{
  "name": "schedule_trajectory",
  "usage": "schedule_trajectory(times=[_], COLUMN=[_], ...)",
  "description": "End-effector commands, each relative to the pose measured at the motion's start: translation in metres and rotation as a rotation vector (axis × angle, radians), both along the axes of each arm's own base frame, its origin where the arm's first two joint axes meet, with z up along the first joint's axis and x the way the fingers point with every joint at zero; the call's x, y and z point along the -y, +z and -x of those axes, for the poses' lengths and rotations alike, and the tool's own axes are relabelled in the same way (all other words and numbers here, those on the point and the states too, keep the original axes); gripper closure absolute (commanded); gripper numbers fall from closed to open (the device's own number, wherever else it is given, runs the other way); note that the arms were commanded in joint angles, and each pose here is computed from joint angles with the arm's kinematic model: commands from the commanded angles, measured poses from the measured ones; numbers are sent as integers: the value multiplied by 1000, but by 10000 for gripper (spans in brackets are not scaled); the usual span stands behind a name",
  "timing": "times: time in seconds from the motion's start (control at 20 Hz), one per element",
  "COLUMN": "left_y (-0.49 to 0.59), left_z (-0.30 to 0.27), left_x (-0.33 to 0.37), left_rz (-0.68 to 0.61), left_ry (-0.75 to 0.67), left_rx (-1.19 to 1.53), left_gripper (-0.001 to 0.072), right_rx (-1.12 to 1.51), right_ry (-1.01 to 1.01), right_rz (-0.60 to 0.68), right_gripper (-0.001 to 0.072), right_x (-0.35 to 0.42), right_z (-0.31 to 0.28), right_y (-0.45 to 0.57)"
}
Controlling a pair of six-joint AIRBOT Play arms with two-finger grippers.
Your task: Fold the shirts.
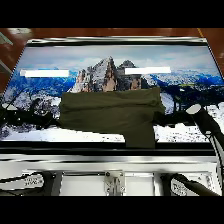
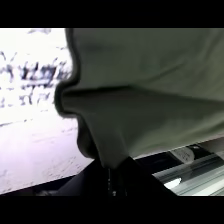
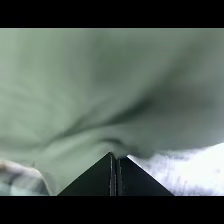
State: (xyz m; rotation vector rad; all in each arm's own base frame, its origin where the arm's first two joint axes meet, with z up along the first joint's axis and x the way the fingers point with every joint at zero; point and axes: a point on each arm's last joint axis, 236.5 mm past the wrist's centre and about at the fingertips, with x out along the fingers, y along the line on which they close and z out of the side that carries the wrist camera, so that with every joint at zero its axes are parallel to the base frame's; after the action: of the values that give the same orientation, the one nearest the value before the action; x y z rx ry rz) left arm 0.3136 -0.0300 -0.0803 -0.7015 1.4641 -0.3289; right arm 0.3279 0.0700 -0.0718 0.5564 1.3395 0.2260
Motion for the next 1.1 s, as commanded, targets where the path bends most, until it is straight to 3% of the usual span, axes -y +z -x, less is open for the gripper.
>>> schedule_trajectory(times=[0.0,0.35,0.7,0.75,0.8,0.85,0.95,1.0,1.05], left_y=[29,33,0,-2,-2,0,5,8,12], left_z=[-46,-136,-183,-184,-183,-179,-165,-157,-149], left_x=[-6,-1,7,5,4,4,1,-4,-10], left_rz=[-5,-33,-9,-7,-5,3,30,37,43], left_ry=[49,72,113,122,129,120,92,75,64], left_rx=[120,186,124,116,111,97,49,22,-7], left_gripper=[670,669,666,622,527,386,347,348,348], right_rx=[166,270,149,135,129,145,195,221,234], right_ry=[-31,-127,-173,-172,-170,-151,-82,-59,-50], right_rz=[4,19,-29,-31,-36,-29,-5,27,69], right_gripper=[644,644,626,523,358,238,238,189,27], right_x=[4,29,27,26,25,25,29,39,53], right_z=[-55,-172,-196,-194,-193,-194,-191,-189,-186], right_y=[52,58,-17,-24,-25,-23,-4,9,18])
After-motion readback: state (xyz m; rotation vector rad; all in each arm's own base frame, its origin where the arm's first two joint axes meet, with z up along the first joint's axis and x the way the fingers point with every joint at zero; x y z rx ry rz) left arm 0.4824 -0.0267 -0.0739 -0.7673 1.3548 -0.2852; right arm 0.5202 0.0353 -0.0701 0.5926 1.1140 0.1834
